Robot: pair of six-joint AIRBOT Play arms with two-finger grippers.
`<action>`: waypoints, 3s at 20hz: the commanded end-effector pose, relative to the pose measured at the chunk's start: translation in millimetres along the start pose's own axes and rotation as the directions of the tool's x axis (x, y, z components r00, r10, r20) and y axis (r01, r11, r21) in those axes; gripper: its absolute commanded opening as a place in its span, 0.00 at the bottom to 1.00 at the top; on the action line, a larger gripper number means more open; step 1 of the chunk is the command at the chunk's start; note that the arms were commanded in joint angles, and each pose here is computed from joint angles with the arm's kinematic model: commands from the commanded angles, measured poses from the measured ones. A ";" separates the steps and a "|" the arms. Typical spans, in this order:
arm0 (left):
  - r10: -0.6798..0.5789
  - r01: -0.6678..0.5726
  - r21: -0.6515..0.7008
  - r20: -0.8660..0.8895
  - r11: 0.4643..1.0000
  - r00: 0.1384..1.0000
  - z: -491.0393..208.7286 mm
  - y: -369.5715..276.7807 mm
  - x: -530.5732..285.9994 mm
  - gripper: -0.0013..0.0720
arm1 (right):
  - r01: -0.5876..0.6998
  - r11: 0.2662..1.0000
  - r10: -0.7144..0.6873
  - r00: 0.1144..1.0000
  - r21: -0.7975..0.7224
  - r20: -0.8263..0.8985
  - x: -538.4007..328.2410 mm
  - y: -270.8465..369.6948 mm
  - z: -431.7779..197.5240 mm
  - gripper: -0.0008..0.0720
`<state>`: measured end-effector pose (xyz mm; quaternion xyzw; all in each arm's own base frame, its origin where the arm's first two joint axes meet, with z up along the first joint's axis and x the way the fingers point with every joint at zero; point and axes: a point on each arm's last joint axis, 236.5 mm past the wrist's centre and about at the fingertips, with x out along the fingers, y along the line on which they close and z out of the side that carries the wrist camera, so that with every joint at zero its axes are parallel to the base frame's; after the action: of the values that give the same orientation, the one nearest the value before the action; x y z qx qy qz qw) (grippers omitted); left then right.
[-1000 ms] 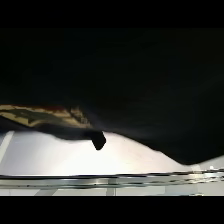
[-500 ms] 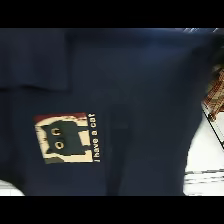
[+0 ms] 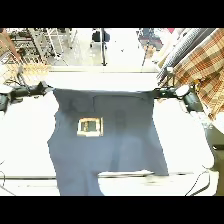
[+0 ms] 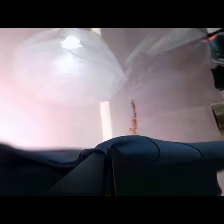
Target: Fold the clothes and pants, and hang the long-sleeved shirts on hangers.
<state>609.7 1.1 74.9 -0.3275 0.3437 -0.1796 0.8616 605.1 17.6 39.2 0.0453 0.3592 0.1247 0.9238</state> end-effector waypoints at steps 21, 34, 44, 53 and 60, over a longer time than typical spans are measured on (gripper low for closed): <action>-0.193 0.171 -0.167 -0.120 0.971 0.974 -48.7 14.5 46.6 0.04 | 0.102 0.989 -0.100 0.995 -0.103 0.023 30.6 -48.0 3.3 0.03; 0.079 -0.257 -0.131 -0.738 0.957 0.670 -188.8 86.7 -50.1 0.45 | -0.143 0.921 0.342 0.739 0.361 -0.581 -44.4 -39.2 -173.4 0.64; 0.171 -0.286 -0.012 -0.778 0.958 0.605 -311.1 36.2 -103.5 0.62 | -0.204 0.706 0.644 0.585 0.679 -0.494 -124.4 -31.0 -254.3 0.64; 0.143 -0.247 -0.013 -0.785 0.969 0.602 -373.8 21.9 -77.0 0.62 | -0.244 0.803 0.574 0.566 0.544 -0.592 -91.5 -5.3 -262.1 0.64; 0.159 -0.242 0.005 -0.764 0.970 0.625 -366.1 18.7 -81.7 0.61 | -0.267 0.785 0.598 0.562 0.559 -0.571 -114.9 -13.0 -255.1 0.59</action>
<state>289.2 -109.7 -105.1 -0.2262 0.7266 -0.1919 0.6198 357.6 -18.3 -88.6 0.2657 0.6959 0.2765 0.6072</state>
